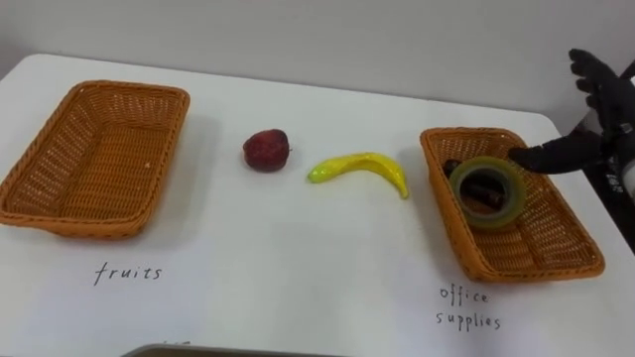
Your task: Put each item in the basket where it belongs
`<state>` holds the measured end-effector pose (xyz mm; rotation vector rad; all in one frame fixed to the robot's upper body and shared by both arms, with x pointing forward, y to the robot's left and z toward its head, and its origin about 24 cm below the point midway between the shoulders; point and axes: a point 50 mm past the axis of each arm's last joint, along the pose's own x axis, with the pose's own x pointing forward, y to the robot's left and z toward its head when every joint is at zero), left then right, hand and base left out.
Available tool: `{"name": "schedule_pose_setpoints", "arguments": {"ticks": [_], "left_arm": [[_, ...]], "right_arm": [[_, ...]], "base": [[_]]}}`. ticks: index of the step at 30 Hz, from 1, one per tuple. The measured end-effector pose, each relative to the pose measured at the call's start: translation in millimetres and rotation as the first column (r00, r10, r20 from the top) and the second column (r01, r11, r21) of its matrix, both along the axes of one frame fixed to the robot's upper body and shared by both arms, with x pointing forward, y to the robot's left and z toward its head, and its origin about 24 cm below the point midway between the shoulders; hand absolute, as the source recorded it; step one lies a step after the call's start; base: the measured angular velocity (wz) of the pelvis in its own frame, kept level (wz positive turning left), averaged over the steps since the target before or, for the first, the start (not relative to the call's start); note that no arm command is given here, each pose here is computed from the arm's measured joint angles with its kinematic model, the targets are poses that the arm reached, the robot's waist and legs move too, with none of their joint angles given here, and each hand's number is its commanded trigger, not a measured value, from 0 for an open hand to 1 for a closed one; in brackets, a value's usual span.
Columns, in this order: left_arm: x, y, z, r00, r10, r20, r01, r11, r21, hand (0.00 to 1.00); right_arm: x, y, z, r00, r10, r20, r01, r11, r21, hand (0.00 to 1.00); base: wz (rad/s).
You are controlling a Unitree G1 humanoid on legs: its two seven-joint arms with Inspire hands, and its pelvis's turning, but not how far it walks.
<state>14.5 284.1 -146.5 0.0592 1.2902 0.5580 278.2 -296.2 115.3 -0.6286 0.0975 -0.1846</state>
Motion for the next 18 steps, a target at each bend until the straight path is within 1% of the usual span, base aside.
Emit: {"name": "schedule_pose_setpoints", "arguments": {"ticks": [6,10,11,13,18], "left_arm": [[3.0,-0.8,-0.2,1.0,-0.002,0.004,0.002,1.0,0.004,0.0],[1.3,-1.3,-0.4,1.0,0.001,0.0,-0.001,1.0,0.005,0.0],[-2.8,-1.3,-0.5,1.0,0.003,-0.009,-0.003,1.0,0.005,0.0],[-2.0,-1.4,-0.5,1.0,0.002,-0.007,-0.002,1.0,0.005,0.0],[-3.2,0.3,2.5,1.0,-0.014,0.005,0.014,1.0,0.013,0.0]], "right_arm": [[-0.1,14.7,21.1,0.994,0.068,0.084,-0.069,0.998,0.005,0.0],[8.5,22.8,37.6,0.985,0.107,0.136,-0.107,0.994,-0.003,0.0],[9.4,23.8,40.6,0.983,0.111,0.146,-0.111,0.994,-0.005,0.0],[12.5,25.9,50.1,0.977,0.121,0.176,-0.12,0.993,-0.016,0.0],[14.5,28.7,59.9,0.969,0.135,0.205,-0.131,0.991,-0.033,0.0]], "base": [[-0.03],[0.01],[0.08],[0.14],[0.12]]}}
